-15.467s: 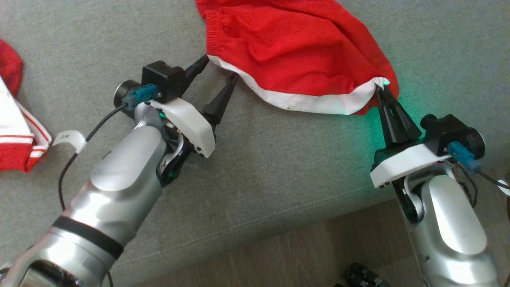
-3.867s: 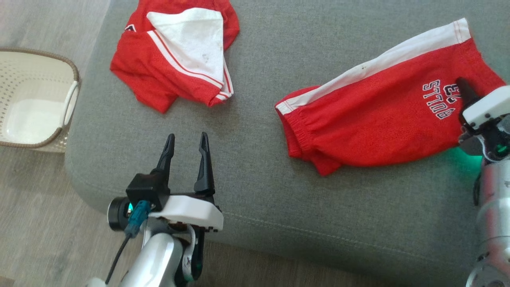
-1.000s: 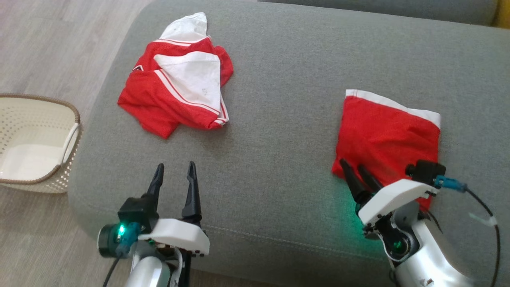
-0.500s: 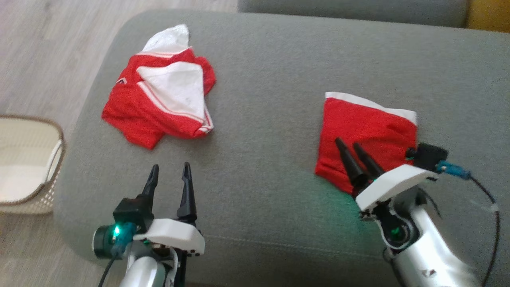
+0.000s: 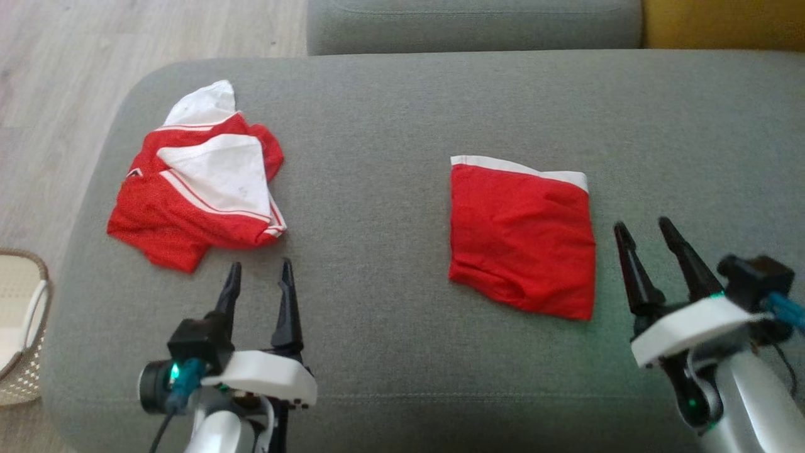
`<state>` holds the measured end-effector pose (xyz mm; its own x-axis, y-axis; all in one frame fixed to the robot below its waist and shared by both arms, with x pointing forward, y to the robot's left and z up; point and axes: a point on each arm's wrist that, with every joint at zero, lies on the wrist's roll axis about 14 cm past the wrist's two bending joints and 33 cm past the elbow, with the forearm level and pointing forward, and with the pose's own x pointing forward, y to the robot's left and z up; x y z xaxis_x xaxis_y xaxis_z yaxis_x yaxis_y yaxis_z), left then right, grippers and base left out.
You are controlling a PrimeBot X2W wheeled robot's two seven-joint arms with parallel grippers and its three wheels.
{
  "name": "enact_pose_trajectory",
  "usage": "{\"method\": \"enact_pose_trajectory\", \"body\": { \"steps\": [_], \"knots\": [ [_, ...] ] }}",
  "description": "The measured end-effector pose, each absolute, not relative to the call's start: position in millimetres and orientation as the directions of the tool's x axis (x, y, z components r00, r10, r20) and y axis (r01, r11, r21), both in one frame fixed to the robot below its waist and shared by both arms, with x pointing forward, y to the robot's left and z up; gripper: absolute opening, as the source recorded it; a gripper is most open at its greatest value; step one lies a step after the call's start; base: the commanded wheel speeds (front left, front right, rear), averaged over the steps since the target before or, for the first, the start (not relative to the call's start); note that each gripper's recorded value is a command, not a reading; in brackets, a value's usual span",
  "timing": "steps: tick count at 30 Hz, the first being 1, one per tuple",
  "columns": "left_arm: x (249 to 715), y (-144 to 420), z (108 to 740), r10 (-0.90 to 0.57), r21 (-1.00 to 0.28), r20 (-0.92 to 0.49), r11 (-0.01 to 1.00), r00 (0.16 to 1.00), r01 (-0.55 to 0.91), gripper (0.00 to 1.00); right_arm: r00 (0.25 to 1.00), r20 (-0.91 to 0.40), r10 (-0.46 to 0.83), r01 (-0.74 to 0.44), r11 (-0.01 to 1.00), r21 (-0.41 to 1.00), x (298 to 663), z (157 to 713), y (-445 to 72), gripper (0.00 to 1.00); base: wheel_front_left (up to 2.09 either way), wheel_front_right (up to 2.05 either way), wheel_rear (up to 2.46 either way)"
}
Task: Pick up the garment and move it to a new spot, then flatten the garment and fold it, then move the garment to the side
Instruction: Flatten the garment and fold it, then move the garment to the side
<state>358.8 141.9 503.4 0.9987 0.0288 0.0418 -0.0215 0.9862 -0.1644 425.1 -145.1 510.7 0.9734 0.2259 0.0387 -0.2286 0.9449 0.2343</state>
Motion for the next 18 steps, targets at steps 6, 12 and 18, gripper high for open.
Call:
{"method": "enact_pose_trajectory", "body": {
  "steps": [6, 12, 18],
  "knots": [
    [355, 126, 493, -0.023, -0.149, 0.012, 0.988, 1.0, 0.024, 1.0, 0.99, 0.007, 0.14, -0.139, 0.972, 0.191, 408, 491, -165, 1.0, 0.0, 0.0, 0.0],
    [352, 120, 488, -0.036, -0.147, -0.004, 0.988, 0.999, 0.035, 1.0, 0.992, 0.01, 0.123, -0.123, 0.978, 0.171, 405, 489, -166, 1.0, 0.0, 0.0, 0.0],
    [351, 122, 485, -0.032, -0.141, -0.011, 0.99, 0.999, 0.03, 1.0, 0.992, 0.007, 0.125, -0.124, 0.977, 0.175, 406, 487, -162, 1.0, 0.0, 0.0, 0.0]
  ]
}}
